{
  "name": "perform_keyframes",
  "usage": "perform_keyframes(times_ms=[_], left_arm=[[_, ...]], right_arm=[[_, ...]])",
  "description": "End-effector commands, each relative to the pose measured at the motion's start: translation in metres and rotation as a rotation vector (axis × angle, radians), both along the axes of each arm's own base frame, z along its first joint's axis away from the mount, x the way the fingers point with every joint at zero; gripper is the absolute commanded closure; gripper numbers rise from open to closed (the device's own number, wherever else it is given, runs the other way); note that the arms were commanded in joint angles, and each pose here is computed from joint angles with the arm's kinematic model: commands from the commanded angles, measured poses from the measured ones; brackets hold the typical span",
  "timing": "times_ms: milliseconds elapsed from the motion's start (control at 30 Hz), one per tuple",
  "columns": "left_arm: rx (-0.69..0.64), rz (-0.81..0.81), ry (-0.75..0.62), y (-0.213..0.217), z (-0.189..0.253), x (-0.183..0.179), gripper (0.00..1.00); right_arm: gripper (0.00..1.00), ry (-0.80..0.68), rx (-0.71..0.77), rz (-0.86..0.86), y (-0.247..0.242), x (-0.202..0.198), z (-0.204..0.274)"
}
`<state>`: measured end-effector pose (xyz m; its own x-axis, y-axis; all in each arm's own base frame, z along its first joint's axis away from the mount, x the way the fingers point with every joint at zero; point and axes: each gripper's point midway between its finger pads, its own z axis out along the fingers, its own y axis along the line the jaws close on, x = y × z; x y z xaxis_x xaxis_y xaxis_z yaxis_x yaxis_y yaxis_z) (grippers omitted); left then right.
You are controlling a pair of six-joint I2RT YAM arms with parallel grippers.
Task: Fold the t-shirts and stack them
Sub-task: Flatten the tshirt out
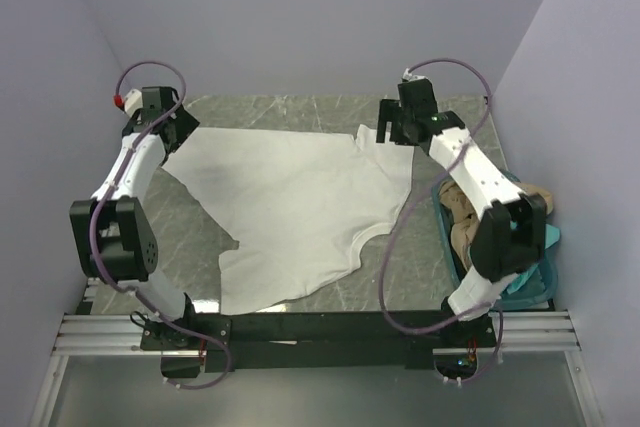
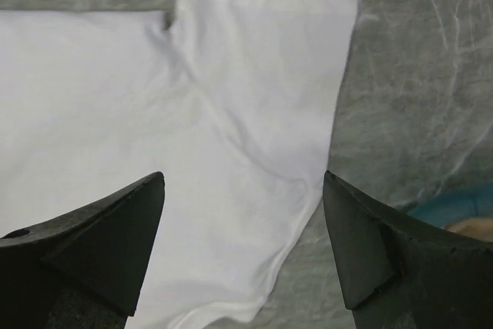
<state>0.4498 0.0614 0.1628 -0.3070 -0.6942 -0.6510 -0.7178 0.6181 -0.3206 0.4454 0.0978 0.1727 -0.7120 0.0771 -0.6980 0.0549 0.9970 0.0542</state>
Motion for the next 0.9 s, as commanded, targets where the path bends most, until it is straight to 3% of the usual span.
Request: perform_keyframes(times_ms=[0, 100, 267, 367, 700, 867], left_arm=[[-0.089, -0.097, -0.148, -0.027, 0.027, 0.001, 0.01], [-0.126, -0.191, -0.16, -0.051, 0.018, 0.003, 0.01], [-0.153, -0.259, -0.069, -0.072, -0.021, 0.005, 0.01], [-0.201, -0.308, -0.035, -0.085, -0.044, 0.009, 0.01], [-0.24, -0.362, 0.131, -0.112, -0.119, -0.009, 0.01], [-0.305, -0.32, 0.237, -0.128, -0.154, -0.055, 0.01]], right_arm=[[0.1, -0.12, 0.055, 0.06, 0.038, -0.038, 0.044], [0.1, -0.045, 0.131, 0.093, 0.075, -0.082, 0.009], [0.1, 0.104, 0.278, 0.221, 0.141, -0.158, -0.046], [0.1, 0.155, 0.282, 0.208, 0.151, -0.175, -0.072], [0.11, 0.325, 0.143, 0.089, 0.128, -0.174, -0.14], [0.11, 0.41, 0.119, 0.005, 0.096, -0.148, -0.164]])
